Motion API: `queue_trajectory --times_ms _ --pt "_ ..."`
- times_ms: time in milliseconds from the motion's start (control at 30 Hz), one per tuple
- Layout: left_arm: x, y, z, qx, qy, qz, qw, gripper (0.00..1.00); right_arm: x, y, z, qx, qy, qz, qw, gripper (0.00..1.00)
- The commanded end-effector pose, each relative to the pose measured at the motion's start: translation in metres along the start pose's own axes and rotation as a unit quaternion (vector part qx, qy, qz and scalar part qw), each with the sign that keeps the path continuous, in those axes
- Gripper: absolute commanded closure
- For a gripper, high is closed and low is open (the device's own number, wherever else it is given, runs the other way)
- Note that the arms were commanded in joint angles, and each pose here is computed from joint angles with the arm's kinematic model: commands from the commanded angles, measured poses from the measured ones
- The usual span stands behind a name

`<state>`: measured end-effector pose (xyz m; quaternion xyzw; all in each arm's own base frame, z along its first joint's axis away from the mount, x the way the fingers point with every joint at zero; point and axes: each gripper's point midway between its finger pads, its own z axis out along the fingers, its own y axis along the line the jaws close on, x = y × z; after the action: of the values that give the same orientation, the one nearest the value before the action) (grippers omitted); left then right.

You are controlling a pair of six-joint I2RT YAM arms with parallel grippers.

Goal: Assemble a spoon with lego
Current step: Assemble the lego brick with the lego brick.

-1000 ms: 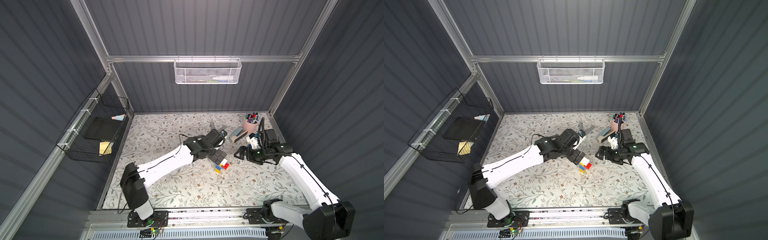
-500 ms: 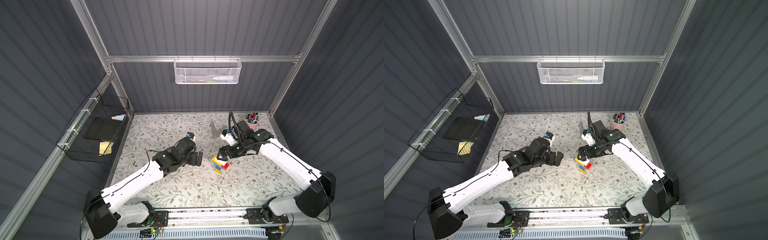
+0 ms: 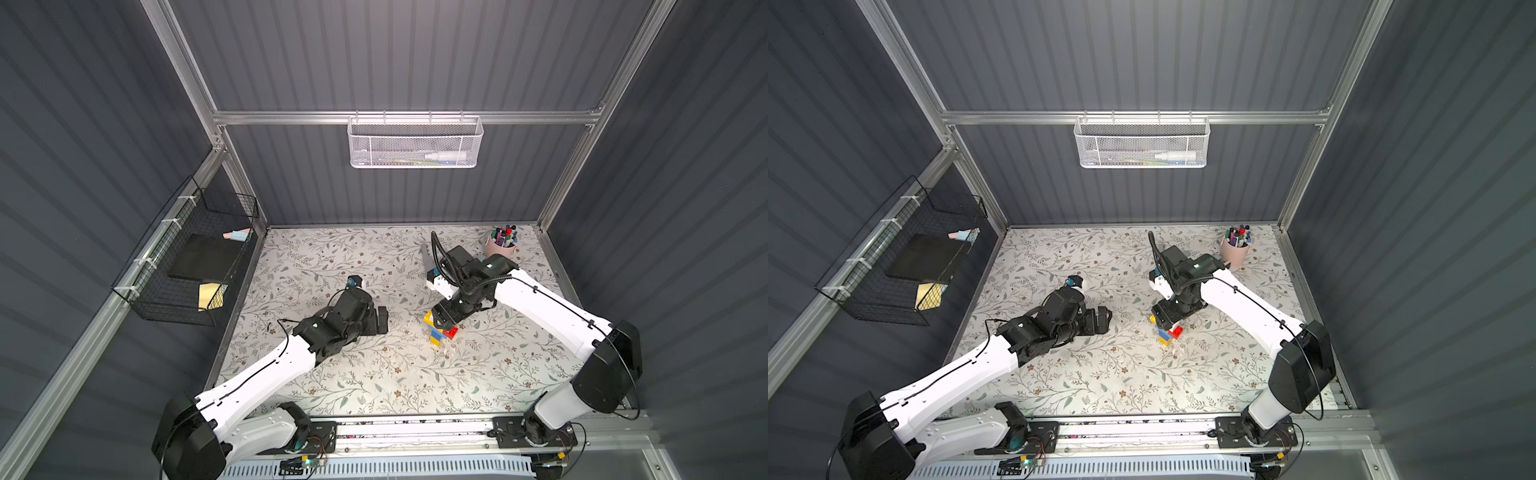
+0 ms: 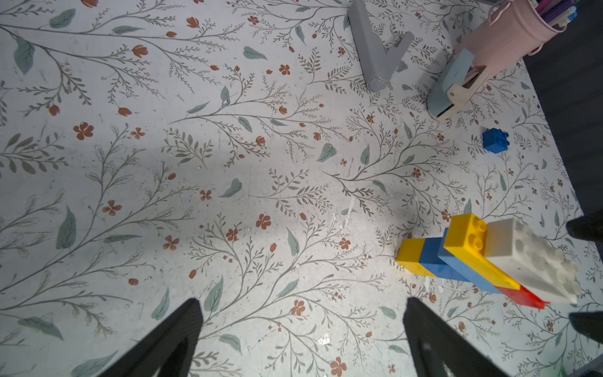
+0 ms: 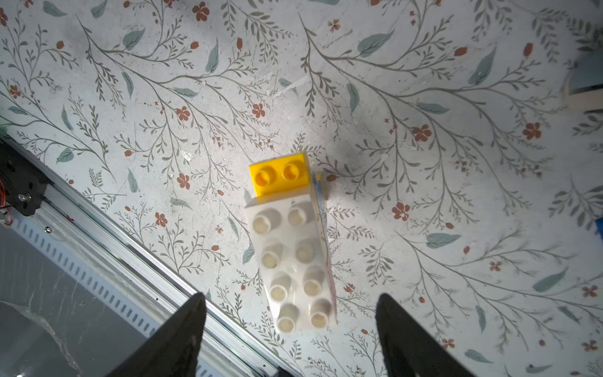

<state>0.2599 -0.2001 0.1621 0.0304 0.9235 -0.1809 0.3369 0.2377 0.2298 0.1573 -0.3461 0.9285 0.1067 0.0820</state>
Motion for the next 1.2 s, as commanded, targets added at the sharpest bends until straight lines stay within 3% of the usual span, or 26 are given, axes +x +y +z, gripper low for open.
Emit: queue_trajectory --times_ms 0,367,733,1000,1167 --pt "0.001 -0.002 -0.001 0.010 -0.002 -0.008 1.000 0.01 0.001 -0.003 0.004 0.020 0.015 -0.033 0.999 0.19" --pt "0.003 0.002 -0.002 0.004 -0.003 -0.002 1.000 0.01 -0.007 -0.008 0.015 0.038 0.029 -0.038 0.998 0.33" --pt "0.002 0.003 -0.003 -0.001 -0.003 0.004 1.000 0.01 -0.009 -0.005 0.008 0.032 0.018 -0.035 0.999 0.39" --pt "0.002 0.004 -0.004 -0.001 -0.004 0.007 1.000 0.01 -0.005 -0.004 0.013 0.028 0.029 -0.034 0.999 0.55" --pt "0.002 0.003 -0.003 -0.001 -0.002 0.008 1.000 0.01 -0.005 -0.001 0.010 0.027 0.024 -0.037 0.999 0.58"
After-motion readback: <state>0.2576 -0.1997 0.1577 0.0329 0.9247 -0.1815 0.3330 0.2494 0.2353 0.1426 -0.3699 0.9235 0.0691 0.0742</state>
